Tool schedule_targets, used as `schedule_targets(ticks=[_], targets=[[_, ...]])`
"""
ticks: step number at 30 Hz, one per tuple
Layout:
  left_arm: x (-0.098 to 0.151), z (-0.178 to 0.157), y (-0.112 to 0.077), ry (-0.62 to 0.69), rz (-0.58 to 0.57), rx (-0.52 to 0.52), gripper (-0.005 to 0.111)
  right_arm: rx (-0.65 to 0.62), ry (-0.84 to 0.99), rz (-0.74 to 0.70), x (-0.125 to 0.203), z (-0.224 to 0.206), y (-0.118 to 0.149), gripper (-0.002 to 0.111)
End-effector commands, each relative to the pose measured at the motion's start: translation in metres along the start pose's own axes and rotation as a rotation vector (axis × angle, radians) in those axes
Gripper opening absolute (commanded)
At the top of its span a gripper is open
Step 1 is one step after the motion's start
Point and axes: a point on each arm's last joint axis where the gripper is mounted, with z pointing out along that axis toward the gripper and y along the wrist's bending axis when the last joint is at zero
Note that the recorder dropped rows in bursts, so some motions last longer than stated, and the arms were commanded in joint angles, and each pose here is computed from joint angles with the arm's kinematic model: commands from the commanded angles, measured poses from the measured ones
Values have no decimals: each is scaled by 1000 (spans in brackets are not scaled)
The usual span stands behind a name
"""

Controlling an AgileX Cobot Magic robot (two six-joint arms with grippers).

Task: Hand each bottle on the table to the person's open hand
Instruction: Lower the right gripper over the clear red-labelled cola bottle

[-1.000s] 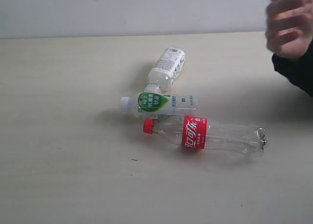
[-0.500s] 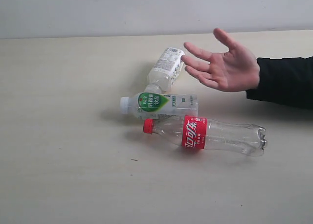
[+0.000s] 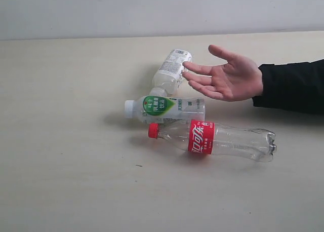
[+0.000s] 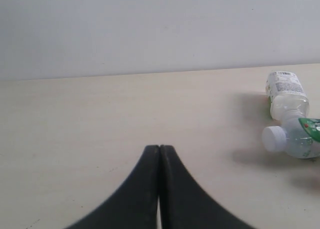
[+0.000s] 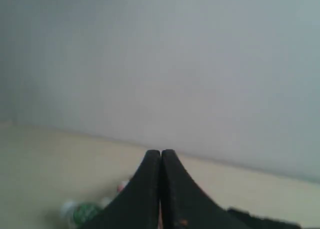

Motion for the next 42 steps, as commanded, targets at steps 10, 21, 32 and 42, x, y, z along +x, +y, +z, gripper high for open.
schedule_targets(ticks=[10,21,32,42], targets=[[0,0,0,-9,5,-2,0,-186,1399,-205,11,153,1,1],[0,0,0,-9,5,-2,0,-432,1376,-322,35,177,10,40],[0,0,0,-9,5,-2,0,-672,1222,-363,37,187,25,55],[0,0,0,-9,5,-2,0,-695,1235,-411,63,207,23,61]])
